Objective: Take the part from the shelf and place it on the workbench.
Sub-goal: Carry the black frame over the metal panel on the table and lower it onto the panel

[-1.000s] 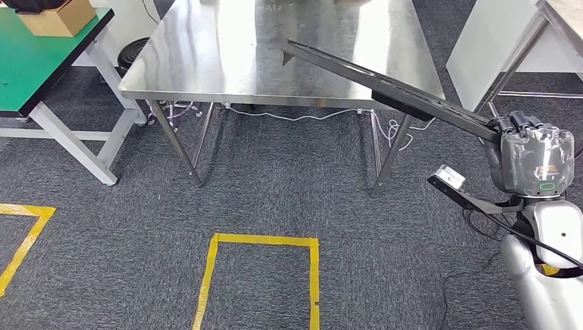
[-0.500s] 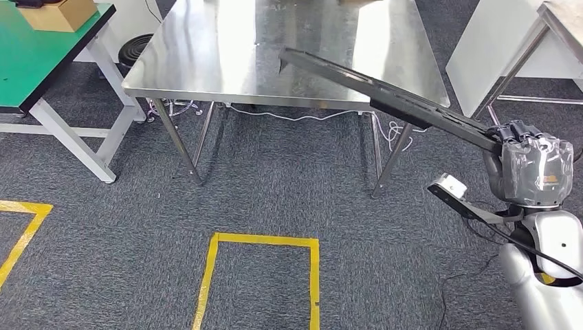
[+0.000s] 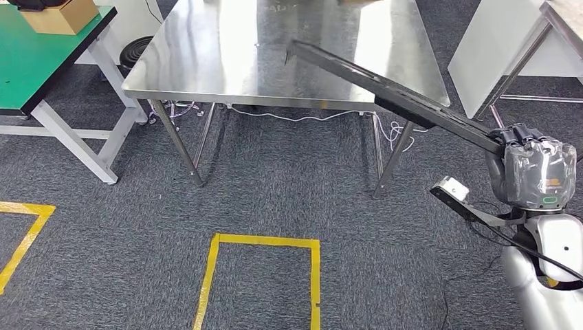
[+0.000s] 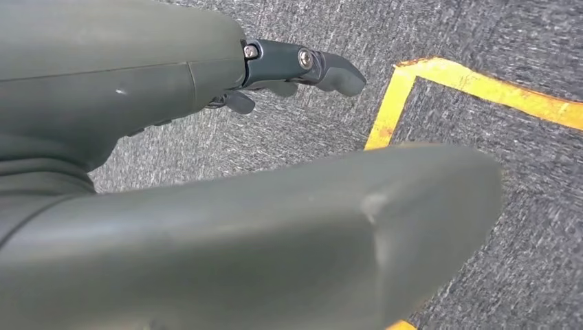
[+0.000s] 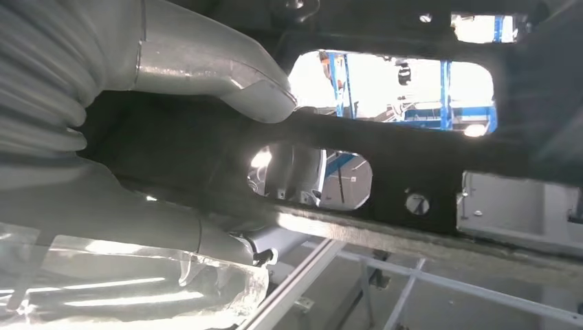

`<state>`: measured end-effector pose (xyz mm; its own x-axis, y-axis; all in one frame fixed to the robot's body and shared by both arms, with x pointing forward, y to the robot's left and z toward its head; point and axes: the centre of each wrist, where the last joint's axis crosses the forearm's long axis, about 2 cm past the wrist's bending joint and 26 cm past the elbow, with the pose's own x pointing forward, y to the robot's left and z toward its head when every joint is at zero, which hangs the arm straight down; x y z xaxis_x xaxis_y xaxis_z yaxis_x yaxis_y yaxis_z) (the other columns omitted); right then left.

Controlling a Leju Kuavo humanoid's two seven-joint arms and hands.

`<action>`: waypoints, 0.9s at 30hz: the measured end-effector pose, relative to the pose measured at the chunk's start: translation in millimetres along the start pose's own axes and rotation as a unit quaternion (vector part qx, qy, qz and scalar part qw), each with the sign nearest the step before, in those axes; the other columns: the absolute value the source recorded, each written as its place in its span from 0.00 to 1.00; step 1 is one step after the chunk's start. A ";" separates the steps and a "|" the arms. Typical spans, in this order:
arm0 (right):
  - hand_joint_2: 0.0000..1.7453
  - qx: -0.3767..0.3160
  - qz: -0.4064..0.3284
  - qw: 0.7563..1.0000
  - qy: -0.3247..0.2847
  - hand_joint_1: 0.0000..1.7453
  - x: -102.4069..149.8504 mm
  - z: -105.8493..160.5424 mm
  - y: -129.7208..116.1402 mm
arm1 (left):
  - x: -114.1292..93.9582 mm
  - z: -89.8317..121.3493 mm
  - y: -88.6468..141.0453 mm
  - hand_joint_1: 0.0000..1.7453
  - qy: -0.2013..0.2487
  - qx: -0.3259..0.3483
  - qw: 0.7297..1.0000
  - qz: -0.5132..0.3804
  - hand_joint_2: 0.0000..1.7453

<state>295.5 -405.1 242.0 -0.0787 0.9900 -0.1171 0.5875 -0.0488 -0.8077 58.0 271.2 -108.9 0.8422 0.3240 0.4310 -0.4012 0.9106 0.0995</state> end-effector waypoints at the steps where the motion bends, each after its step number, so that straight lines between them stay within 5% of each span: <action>1: 1.00 0.000 0.000 1.000 0.000 1.00 -0.2 0.2 -0.1 | 0.1 -0.1 0.3 0.00 0.000 0.000 1.000 -0.001 0.00; 27: 1.00 0.014 0.004 1.000 0.006 1.00 -5.9 13.0 1.9 | -1.0 0.7 -1.4 0.00 0.006 0.003 1.000 -0.005 0.00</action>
<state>286.6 -412.7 233.7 -0.0646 0.9911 -0.1164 0.5652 -0.0598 -0.8228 57.5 269.3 -108.8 0.8502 0.3180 0.4195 -0.3952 0.9120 0.1096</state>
